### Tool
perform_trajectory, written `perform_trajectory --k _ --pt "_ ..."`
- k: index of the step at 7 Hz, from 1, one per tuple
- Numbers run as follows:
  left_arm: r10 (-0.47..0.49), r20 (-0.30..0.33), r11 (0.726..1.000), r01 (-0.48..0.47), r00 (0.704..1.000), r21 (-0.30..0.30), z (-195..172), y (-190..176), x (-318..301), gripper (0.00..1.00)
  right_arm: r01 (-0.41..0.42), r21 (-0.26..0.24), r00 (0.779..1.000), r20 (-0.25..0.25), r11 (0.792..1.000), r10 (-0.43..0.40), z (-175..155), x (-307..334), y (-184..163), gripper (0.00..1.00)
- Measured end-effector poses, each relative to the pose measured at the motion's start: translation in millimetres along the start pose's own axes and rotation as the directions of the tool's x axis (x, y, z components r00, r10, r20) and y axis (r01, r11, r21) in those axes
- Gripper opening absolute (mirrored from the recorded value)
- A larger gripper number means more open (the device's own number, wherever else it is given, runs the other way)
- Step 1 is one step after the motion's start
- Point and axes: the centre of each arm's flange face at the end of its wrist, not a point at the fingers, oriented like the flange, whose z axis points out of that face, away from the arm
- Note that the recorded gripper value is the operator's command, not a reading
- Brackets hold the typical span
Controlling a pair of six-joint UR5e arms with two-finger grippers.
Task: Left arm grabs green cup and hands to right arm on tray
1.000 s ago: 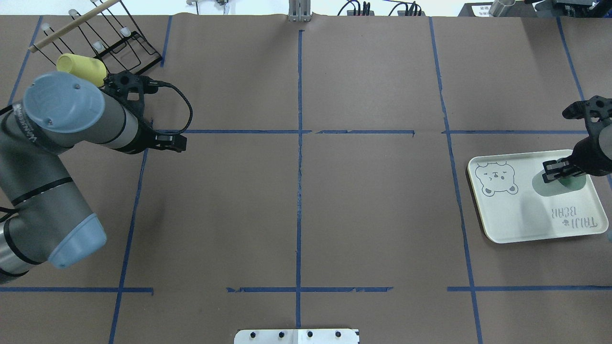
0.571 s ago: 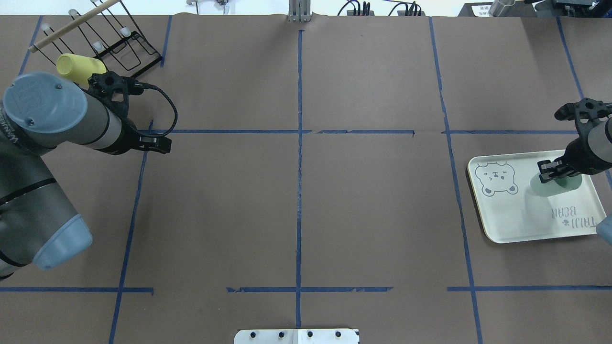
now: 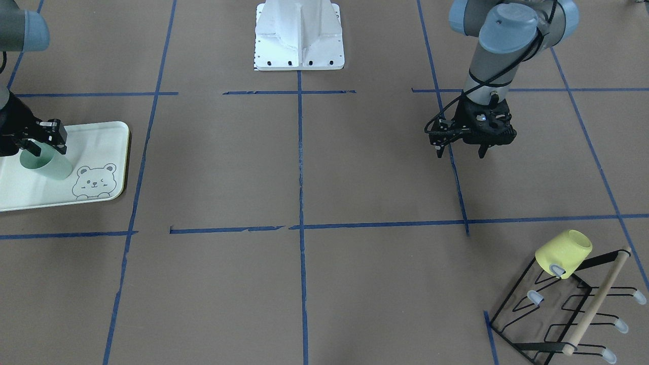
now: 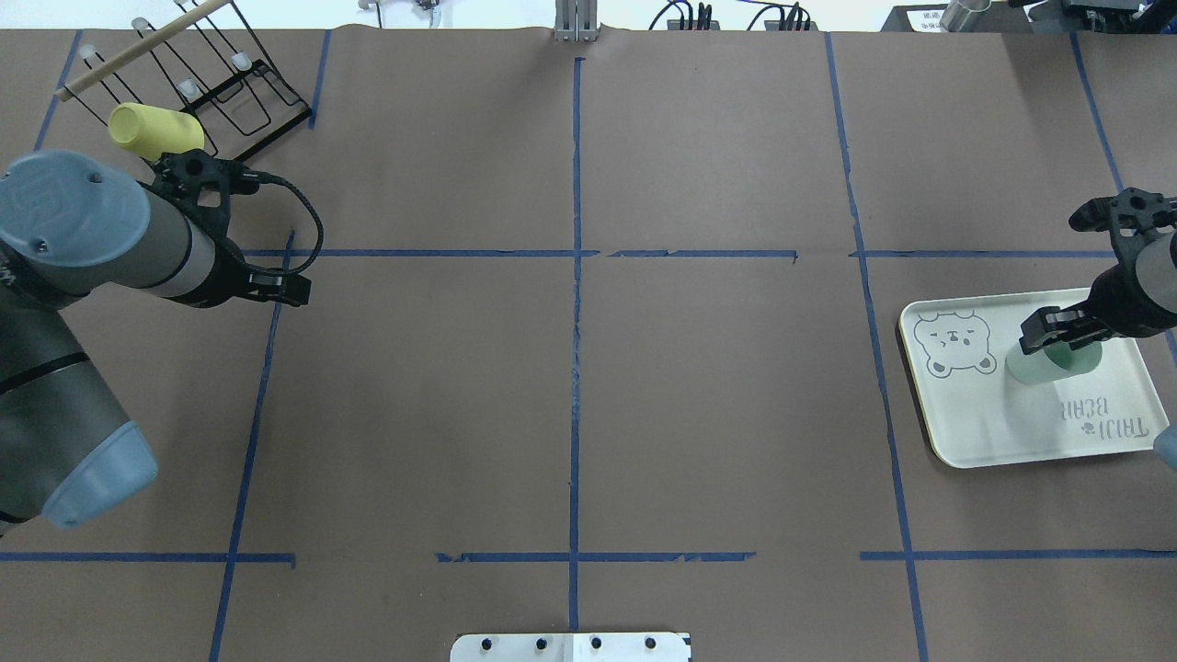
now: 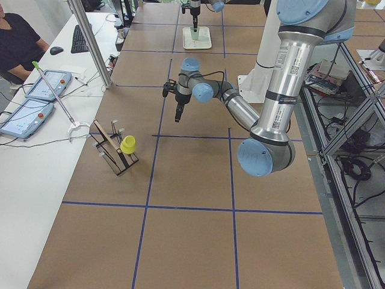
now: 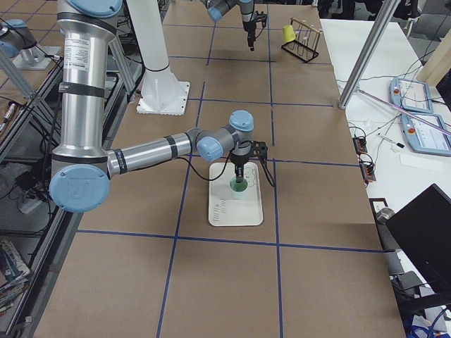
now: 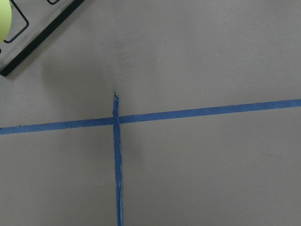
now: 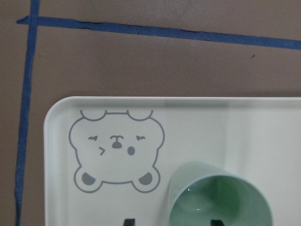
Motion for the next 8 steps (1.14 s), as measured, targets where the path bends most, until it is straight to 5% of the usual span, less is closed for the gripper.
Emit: perform_trajectory --k 2,5,8 --pt "0.071 -0.002 0.996 -0.071 0.997 -0.049 -11 3 -59 1.00 -0.013 0.049 0.999 0.045 0.999 0.011 -50 26 12 1.00" --pt "0.152 -0.119 0.978 -0.167 0.981 -0.128 -63 -11 -218 1.00 0.010 0.073 0.997 0.081 0.997 -0.016 -84 130 30 1.00" --pt "0.210 -0.135 0.961 -0.230 0.968 -0.155 -109 -5 -374 1.00 0.065 -0.004 0.997 0.042 0.998 -0.065 -90 199 53 1.00"
